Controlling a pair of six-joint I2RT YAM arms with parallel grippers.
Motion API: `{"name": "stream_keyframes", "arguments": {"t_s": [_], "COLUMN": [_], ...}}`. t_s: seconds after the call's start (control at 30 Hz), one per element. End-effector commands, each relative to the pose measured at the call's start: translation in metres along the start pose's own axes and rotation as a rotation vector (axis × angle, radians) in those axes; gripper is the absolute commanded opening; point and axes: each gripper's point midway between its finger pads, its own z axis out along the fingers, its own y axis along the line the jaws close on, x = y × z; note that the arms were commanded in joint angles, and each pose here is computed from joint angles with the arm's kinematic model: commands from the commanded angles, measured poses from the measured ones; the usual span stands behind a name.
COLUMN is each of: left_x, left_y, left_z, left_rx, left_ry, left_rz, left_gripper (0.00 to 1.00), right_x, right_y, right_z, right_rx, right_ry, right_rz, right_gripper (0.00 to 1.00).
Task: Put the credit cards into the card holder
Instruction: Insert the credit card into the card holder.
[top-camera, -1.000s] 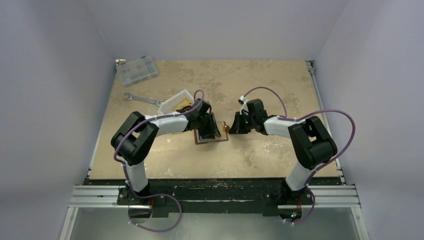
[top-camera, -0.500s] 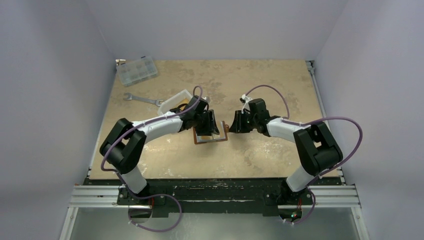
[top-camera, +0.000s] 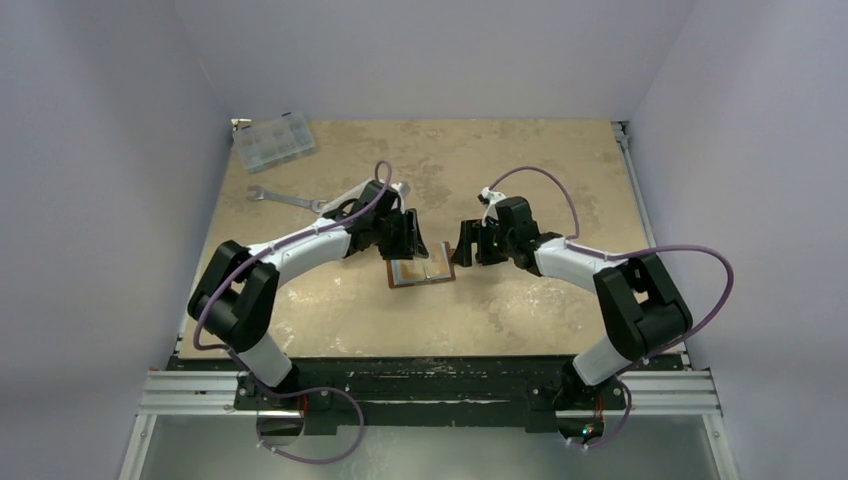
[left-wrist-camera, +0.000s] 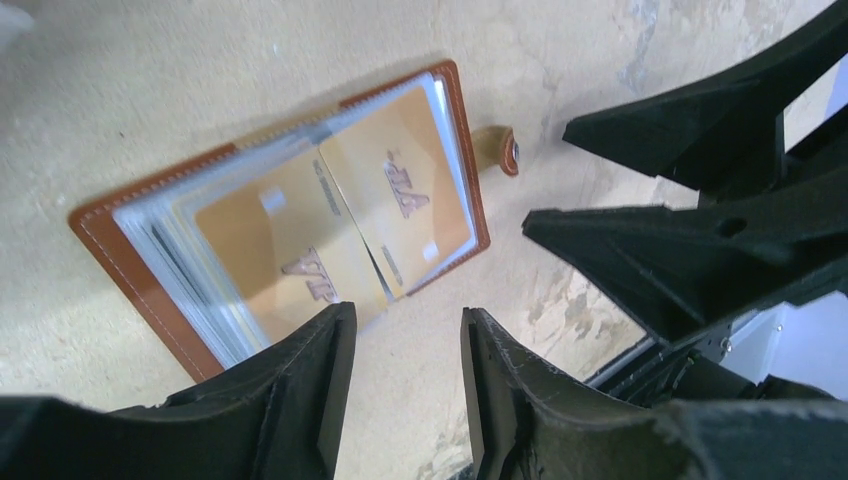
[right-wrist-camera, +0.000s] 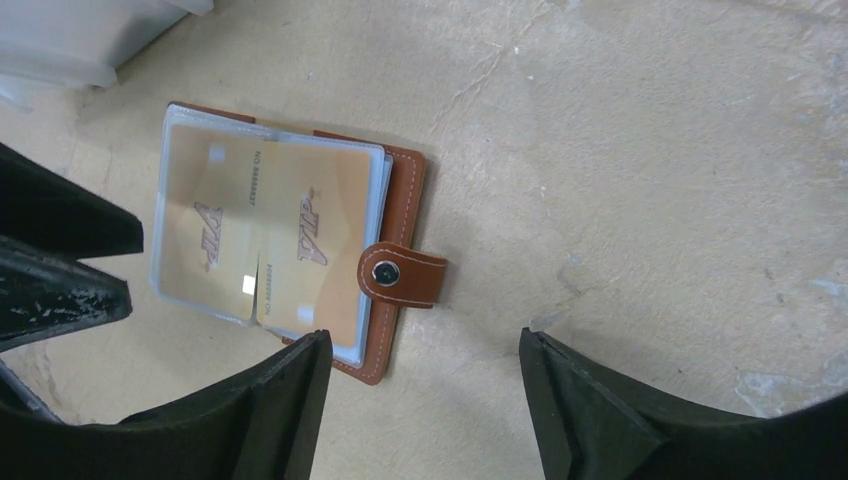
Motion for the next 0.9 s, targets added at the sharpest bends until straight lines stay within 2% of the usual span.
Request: {"name": "stream_keyframes", "arguments": {"t_s": [0.0,0.23,0.5,0.6,0.73,0.87], "left_x": [-0.02,-0.017,-0.011,-0.006,-0.003,-0.017], "left_y": [0.005,0.029,0.031,0.028,0.009,-0.011], "left_z": [0.017,0.043,0.059,0.071,0.083,0.072], "left_rx": [-0.01,-0.137,-0.147,-0.117,0.001,0.083], "left_ry": [-0.076,-0.092,-0.075,-0.047,-0.023,-0.08], "left_rz": [0.009,-0.031,-0.058,-0.068,-0.085,-0.072], "left_gripper": [0.46,0.44,0.44,0.45,0.44,0.43], "right_x": [-0.023,-0.023,-0.015,-0.015,-0.013,-0.015], "right_y": [0.011,0.006,0.003,0.006,0.01,0.007], "right_z": [0.007,0.018,0.027,0.028,0.028,0.021], "right_rx": [0.019,0.077,0.081,0.064,0.044,0.066], "right_ry": [-0.046,-0.042,-0.016,-0.017,-0.007,-0.025], "right_rz": [-0.037,-0.005,0.013,0.015,0.03,0.038], "right_gripper": [0.78,0.78,0.71,0.7,0.69,0.7]}}
